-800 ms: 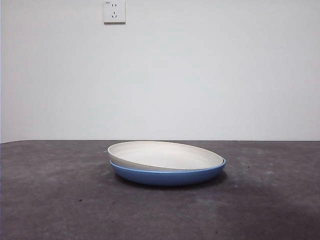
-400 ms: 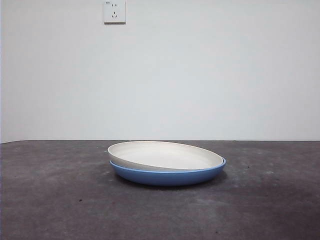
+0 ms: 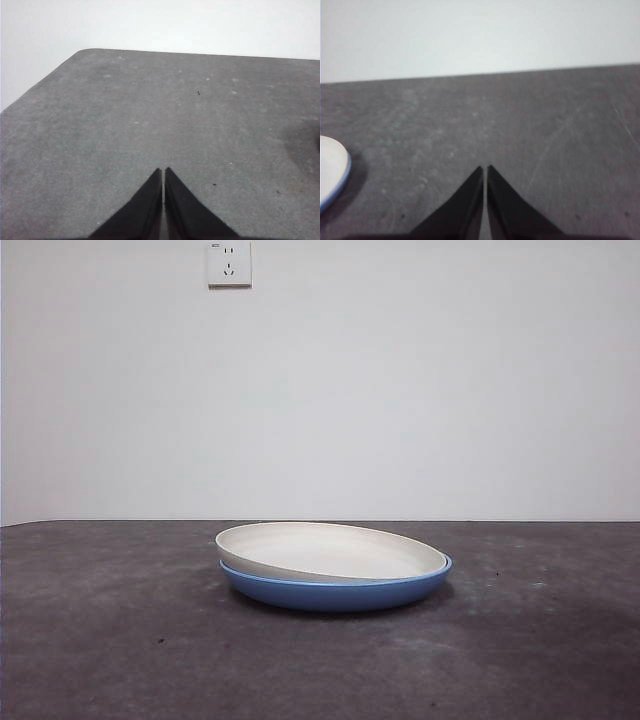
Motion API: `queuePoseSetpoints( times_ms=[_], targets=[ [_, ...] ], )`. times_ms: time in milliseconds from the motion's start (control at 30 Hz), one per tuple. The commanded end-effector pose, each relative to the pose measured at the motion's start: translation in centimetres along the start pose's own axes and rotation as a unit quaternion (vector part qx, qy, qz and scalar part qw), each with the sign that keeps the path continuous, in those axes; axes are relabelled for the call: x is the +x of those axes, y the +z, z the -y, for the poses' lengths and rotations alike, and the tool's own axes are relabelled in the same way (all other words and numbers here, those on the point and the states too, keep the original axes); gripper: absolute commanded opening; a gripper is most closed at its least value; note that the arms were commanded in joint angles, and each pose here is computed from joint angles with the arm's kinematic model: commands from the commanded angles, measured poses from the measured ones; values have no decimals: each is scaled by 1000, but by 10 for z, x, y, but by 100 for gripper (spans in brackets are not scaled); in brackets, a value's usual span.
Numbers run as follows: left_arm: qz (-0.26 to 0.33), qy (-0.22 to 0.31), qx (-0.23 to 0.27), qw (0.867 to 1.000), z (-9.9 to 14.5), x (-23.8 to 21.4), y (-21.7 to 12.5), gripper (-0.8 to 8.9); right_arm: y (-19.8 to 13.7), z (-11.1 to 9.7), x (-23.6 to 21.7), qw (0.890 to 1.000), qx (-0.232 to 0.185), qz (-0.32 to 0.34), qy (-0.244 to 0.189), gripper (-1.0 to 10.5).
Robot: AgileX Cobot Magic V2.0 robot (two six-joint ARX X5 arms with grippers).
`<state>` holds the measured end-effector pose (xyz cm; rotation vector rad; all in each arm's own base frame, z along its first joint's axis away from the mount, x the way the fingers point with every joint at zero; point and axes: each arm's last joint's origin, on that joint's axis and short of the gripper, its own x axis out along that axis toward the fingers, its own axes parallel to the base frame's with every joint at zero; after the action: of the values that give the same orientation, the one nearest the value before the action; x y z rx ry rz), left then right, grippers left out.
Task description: Pick up the white plate, put it on the blue plate, put it on desk
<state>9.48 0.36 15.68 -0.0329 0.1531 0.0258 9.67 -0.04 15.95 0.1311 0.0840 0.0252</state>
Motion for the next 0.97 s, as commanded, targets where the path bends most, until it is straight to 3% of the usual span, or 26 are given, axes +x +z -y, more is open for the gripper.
queuePoseSetpoints(
  times_ms=[33, 167, 967],
  targets=[
    [-13, 4, -4, 1000, -1, 2, -7, 10, -3, 1, 0, 1000, 9, -10, -7, 8],
    [-13, 4, -4, 1000, -1, 2, -7, 10, -10, 2, 0, 999, 11, -44, -20, 8],
    [-13, 4, -4, 1000, -1, 2, -7, 10, -7, 2, 0, 999, 12, -31, -19, 8]
  ],
)
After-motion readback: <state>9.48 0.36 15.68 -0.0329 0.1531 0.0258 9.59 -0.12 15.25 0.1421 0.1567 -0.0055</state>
